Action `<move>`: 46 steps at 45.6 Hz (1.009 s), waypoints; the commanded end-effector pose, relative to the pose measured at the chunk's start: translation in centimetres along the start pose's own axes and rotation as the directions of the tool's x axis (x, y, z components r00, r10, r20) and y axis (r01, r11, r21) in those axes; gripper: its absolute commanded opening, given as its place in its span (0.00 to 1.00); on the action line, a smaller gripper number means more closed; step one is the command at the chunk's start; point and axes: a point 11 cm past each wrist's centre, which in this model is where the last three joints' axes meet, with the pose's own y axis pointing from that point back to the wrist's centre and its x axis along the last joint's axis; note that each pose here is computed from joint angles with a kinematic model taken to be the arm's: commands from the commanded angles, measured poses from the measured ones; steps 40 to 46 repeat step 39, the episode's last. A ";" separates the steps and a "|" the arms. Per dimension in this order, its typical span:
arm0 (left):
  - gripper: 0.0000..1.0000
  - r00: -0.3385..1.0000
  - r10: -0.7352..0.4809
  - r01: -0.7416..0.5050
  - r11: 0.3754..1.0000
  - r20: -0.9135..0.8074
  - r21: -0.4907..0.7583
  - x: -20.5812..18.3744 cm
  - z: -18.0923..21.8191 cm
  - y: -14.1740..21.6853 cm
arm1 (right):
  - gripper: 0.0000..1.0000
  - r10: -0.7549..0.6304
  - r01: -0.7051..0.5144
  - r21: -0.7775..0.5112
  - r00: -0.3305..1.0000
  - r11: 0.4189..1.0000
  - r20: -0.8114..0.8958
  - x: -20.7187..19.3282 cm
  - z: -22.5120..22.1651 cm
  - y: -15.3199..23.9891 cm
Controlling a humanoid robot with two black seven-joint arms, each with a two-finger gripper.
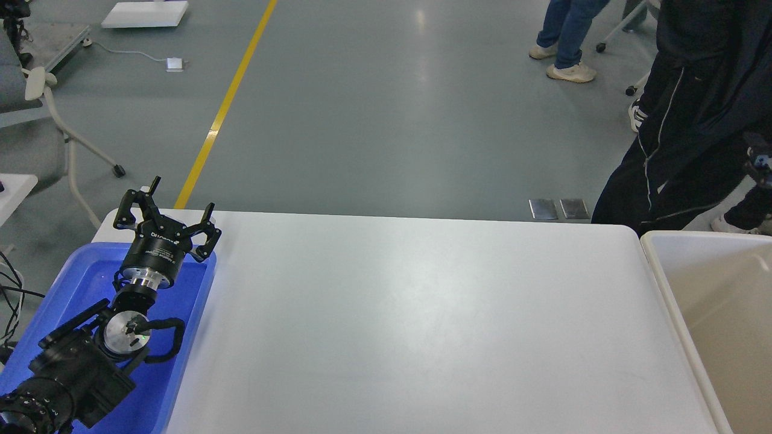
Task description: Tidy desktop
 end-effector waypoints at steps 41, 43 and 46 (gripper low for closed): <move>1.00 1.000 0.000 0.000 1.000 0.000 0.000 0.0 0.0 0.0 | 1.00 -0.075 0.091 -0.031 0.938 0.995 0.340 -3.7 14.5 6.9; 1.00 1.000 0.000 0.000 1.000 0.000 0.000 0.0 0.0 0.0 | 1.00 -0.075 0.091 -0.031 0.938 0.995 0.340 -3.7 14.5 6.9; 1.00 1.000 0.000 0.000 1.000 0.000 0.000 0.0 0.0 0.0 | 1.00 -0.075 0.091 -0.031 0.938 0.995 0.340 -3.7 14.5 6.9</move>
